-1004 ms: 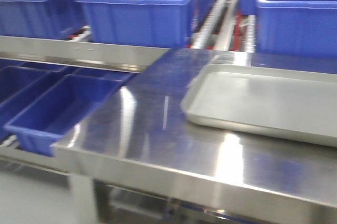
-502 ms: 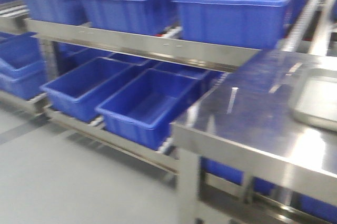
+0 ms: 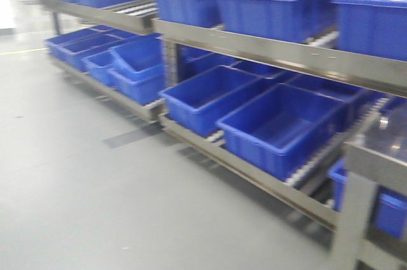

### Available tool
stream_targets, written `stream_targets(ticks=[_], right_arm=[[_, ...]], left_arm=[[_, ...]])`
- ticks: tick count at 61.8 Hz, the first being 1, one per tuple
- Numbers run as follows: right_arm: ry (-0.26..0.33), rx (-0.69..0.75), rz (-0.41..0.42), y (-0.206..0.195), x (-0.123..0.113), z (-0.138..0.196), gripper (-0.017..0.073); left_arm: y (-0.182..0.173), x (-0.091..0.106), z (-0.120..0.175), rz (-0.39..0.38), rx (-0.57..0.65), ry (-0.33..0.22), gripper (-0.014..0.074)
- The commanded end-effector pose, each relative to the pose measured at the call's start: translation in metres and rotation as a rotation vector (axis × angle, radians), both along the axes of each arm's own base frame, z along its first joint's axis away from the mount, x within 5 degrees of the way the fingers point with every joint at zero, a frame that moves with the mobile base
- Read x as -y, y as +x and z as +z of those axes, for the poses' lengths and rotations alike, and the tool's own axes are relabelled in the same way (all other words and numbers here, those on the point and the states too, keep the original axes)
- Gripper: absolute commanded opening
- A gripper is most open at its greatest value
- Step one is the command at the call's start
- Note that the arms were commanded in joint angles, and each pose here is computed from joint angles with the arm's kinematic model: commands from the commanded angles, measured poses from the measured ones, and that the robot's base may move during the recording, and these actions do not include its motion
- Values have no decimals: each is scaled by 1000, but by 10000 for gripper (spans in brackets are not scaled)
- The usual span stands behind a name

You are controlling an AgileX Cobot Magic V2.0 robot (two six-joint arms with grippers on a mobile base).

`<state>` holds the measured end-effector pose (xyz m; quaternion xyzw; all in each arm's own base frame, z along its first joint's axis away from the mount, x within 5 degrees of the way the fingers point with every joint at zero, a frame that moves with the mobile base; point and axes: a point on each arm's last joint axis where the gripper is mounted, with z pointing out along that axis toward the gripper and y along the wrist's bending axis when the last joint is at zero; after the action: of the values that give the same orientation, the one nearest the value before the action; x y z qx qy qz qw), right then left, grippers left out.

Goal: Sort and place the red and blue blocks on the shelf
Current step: 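Turn the base away from the table holding both cubes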

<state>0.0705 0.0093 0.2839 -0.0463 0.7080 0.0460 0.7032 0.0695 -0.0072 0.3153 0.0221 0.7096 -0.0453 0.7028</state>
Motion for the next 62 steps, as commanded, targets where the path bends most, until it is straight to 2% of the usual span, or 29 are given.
stream_targets(ticks=[1,62], right_arm=[[8,115,-4,-1,0,18,57],[8,115,-4,-1,0,18,57]], left_arm=[[-1,-1,16,10,103,-10,122],[-1,-1,16,10,103,-10,122]])
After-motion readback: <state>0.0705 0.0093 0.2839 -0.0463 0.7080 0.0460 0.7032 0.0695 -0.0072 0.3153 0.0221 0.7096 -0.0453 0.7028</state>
